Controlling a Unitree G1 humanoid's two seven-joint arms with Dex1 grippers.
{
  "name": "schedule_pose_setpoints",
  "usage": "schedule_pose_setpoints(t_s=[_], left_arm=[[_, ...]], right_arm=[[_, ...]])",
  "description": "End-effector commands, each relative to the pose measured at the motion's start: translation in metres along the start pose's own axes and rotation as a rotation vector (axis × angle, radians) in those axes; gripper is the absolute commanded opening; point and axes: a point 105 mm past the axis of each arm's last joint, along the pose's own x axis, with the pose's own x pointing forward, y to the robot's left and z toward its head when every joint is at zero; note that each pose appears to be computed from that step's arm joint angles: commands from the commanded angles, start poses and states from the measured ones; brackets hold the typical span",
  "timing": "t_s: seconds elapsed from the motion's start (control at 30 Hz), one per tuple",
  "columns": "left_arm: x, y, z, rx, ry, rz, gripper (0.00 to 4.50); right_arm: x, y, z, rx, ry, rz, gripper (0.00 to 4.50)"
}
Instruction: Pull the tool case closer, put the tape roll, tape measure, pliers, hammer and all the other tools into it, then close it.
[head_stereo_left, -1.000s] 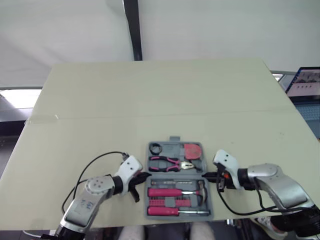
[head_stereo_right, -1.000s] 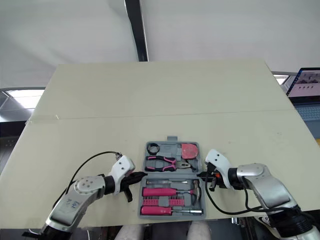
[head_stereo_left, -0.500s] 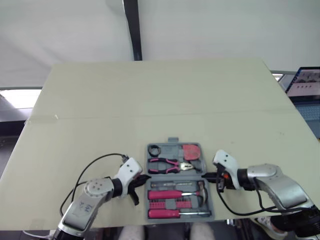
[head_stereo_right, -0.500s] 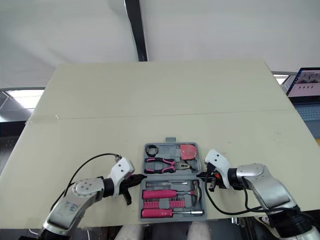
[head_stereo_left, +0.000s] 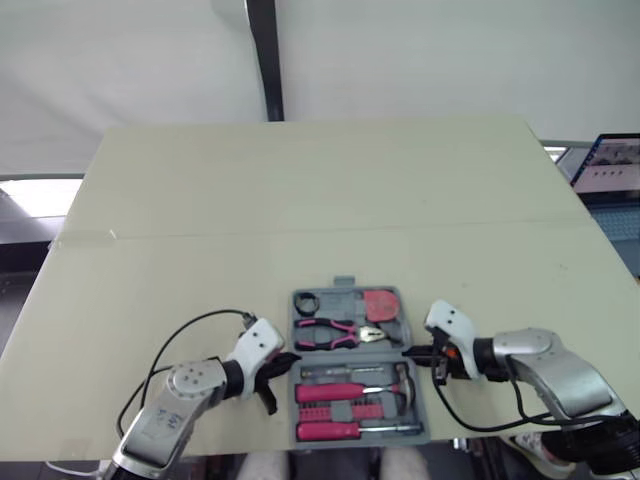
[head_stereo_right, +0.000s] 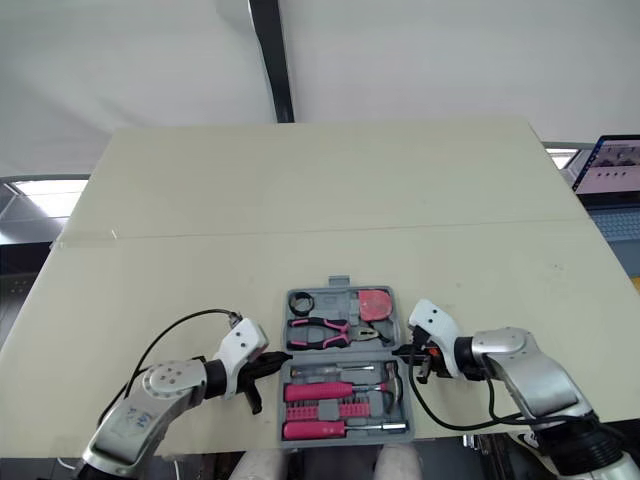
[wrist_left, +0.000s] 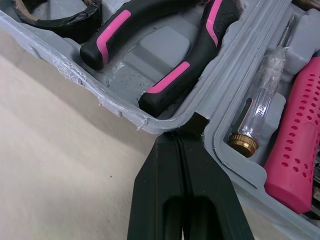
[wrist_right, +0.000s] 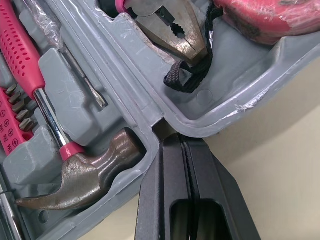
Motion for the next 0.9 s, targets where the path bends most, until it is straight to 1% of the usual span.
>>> schedule_pose_setpoints(t_s=[0.03,0.2,0.33,0.4,0.47,0.57,0.63,0.8,0.9], left_arm=[[-0.001,-0.002,-0.001,0.001,-0.004,-0.009,0.03],[-0.018,0.015,-0.005,0.012,0.021,0.054,0.03],[-0.048,0.033,0.008,0.038,-0.021,0.124,0.03],[-0.068,0.019,0.019,0.055,-0.1,0.044,0.03],[-0.081,-0.006,0.029,0.076,-0.167,-0.087,0.03],[-0.087,-0.038,0.033,0.074,-0.194,-0.238,0.03],[-0.085,-0.053,0.034,0.094,-0.201,-0.305,0.03],[-0.059,-0.062,0.028,0.181,-0.208,-0.327,0.03],[-0.045,-0.063,0.023,0.224,-0.206,-0.321,0.03]], right_arm=[[0.004,0.01,0.007,-0.014,-0.035,0.05,0.02],[-0.005,0.002,0.002,-0.004,-0.025,0.015,0.02],[-0.019,-0.009,-0.002,0.004,-0.029,-0.036,0.02],[-0.032,-0.017,0.003,0.009,-0.065,-0.072,0.02],[-0.041,-0.022,0.01,0.012,-0.101,-0.092,0.02],[-0.047,-0.026,0.016,0.022,-0.126,-0.101,0.02],[-0.048,-0.031,0.02,0.014,-0.139,-0.123,0.02],[-0.046,-0.044,0.033,0.049,-0.204,-0.181,0.02],[-0.045,-0.048,0.034,0.059,-0.201,-0.189,0.02]])
